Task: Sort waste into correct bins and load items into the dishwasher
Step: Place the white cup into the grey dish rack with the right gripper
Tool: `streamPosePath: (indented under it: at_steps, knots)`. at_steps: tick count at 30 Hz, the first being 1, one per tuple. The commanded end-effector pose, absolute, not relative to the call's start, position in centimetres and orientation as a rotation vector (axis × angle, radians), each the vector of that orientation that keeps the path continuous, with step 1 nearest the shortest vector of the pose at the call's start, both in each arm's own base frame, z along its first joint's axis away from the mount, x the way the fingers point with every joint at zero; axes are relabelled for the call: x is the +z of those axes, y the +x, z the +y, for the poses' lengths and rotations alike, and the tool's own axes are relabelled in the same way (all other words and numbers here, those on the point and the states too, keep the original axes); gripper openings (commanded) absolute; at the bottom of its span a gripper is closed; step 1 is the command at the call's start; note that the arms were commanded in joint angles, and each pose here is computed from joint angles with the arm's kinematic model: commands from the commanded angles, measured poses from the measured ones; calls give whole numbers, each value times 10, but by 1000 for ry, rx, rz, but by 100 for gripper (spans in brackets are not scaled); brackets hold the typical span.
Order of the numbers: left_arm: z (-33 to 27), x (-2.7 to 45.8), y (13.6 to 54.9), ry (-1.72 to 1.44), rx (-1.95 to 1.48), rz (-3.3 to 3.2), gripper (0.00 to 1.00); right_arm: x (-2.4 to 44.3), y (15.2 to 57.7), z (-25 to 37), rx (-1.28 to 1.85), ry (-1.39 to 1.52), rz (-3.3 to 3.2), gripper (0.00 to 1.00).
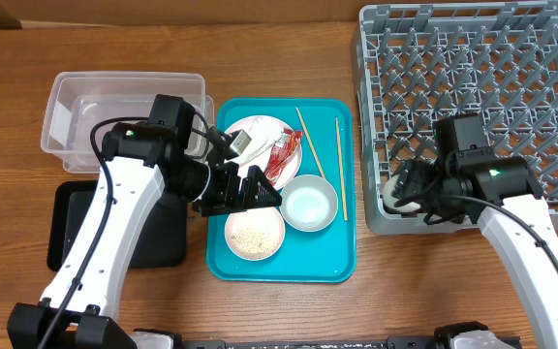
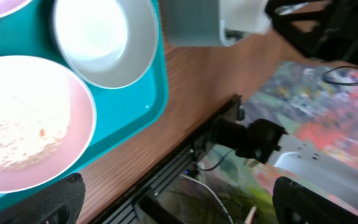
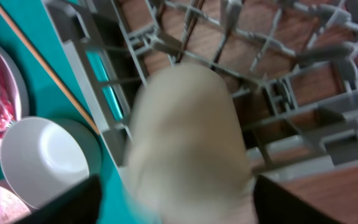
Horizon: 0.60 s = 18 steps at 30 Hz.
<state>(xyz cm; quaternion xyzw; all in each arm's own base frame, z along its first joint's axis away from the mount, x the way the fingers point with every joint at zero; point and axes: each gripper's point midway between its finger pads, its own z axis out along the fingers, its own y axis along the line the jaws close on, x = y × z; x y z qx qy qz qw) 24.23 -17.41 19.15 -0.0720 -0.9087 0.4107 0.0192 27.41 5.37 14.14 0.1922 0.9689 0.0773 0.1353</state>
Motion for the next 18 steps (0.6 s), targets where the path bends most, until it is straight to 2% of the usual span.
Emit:
streamPosePath:
  at_steps: [1,6,10,13,18]
  knots:
    - [-174,187,239,-249,1144,-2882,96,166,287,53,249,546,2722,85]
    - [-165,154,242,-244,649,-3073,94,206,290,59,332,506,2624,89]
    - [-161,132,247,-236,232,-3233,80,241,283,75,480,390,2533,89]
    - [-184,112,238,-342,208,-3250,76,261,273,76,515,352,2463,90]
    - [-208,78,222,-418,190,-3236,63,282,260,73,535,331,2384,93]
